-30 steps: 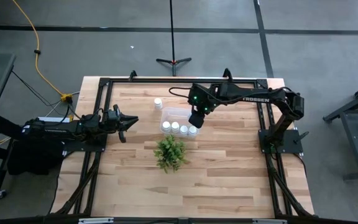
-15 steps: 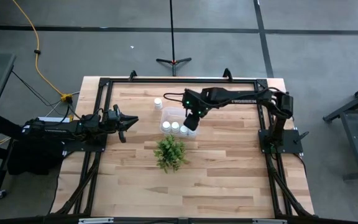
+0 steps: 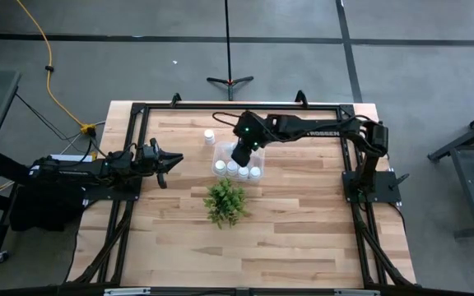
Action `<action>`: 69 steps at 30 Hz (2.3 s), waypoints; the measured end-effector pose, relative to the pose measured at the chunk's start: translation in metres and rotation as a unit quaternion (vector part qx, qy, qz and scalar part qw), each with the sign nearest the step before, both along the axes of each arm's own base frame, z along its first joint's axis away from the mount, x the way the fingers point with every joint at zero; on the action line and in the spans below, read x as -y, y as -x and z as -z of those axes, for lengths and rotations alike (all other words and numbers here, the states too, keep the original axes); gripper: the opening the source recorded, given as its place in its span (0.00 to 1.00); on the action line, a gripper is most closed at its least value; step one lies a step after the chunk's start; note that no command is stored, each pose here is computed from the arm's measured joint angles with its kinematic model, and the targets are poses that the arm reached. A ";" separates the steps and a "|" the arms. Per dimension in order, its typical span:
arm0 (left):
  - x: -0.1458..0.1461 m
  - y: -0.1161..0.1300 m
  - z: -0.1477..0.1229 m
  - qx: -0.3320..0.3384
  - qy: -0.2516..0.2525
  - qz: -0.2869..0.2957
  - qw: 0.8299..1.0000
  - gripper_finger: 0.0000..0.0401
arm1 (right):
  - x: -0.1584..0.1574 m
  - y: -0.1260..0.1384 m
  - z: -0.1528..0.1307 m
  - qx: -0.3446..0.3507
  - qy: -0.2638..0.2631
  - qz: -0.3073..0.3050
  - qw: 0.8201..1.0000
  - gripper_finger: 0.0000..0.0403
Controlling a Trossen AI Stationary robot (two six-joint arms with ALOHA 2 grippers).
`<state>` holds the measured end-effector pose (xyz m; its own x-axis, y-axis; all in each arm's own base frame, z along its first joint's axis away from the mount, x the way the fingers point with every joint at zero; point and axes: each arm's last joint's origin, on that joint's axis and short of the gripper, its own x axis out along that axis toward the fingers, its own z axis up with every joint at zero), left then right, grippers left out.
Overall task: Pick and place pill bottles into a basket
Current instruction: Put the white pill bottle in the transparent bin
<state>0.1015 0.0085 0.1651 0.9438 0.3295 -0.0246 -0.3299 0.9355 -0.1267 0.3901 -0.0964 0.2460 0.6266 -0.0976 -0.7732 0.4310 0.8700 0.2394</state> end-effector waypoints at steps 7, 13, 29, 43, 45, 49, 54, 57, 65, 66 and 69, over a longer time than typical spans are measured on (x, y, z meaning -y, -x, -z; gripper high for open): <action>0.000 0.000 0.000 0.000 0.000 0.000 1.000 0.21 | 0.005 -0.014 -0.016 0.108 0.037 -0.007 0.993 0.37; 0.000 0.000 0.000 0.000 0.000 0.000 1.000 0.21 | 0.012 -0.030 -0.028 0.211 0.109 -0.022 0.971 0.37; 0.000 -0.004 0.005 -0.031 0.000 0.001 1.000 0.21 | 0.031 -0.023 -0.008 0.151 0.076 -0.017 0.985 0.37; 0.000 -0.005 0.008 -0.044 0.003 0.001 0.999 0.21 | -0.010 -0.013 0.015 -0.011 0.065 -0.082 0.994 0.37; 0.000 -0.005 0.008 -0.044 0.003 0.001 0.999 0.21 | -0.010 -0.012 0.016 -0.018 0.063 -0.080 0.995 0.37; 0.000 -0.005 0.008 -0.044 0.003 0.001 0.999 0.21 | -0.011 -0.009 0.018 -0.031 0.058 -0.080 0.995 0.37; 0.000 -0.005 0.008 -0.044 0.003 0.001 0.999 0.21 | -0.012 -0.003 0.022 -0.067 0.047 -0.086 0.993 0.37; 0.000 -0.005 0.008 -0.044 0.003 0.001 0.999 0.21 | -0.013 0.000 0.024 -0.086 0.042 -0.087 0.992 0.37; 0.000 -0.005 0.008 -0.044 0.003 0.000 0.999 0.21 | -0.014 0.004 0.026 -0.111 0.033 -0.089 0.989 0.37; 0.000 -0.005 0.008 -0.044 0.003 0.000 0.999 0.21 | -0.014 0.005 0.026 -0.112 0.032 -0.089 0.989 0.37; 0.000 -0.005 0.007 -0.044 0.003 0.001 0.999 0.21 | -0.014 0.005 0.027 -0.118 0.030 -0.090 0.989 0.37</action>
<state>0.1068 0.0084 0.1576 0.9383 0.3281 -0.1093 -0.3390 0.9352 -0.1026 0.3847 -0.0826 0.2191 0.4417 -0.0520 -0.8957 0.3058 0.9472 0.0959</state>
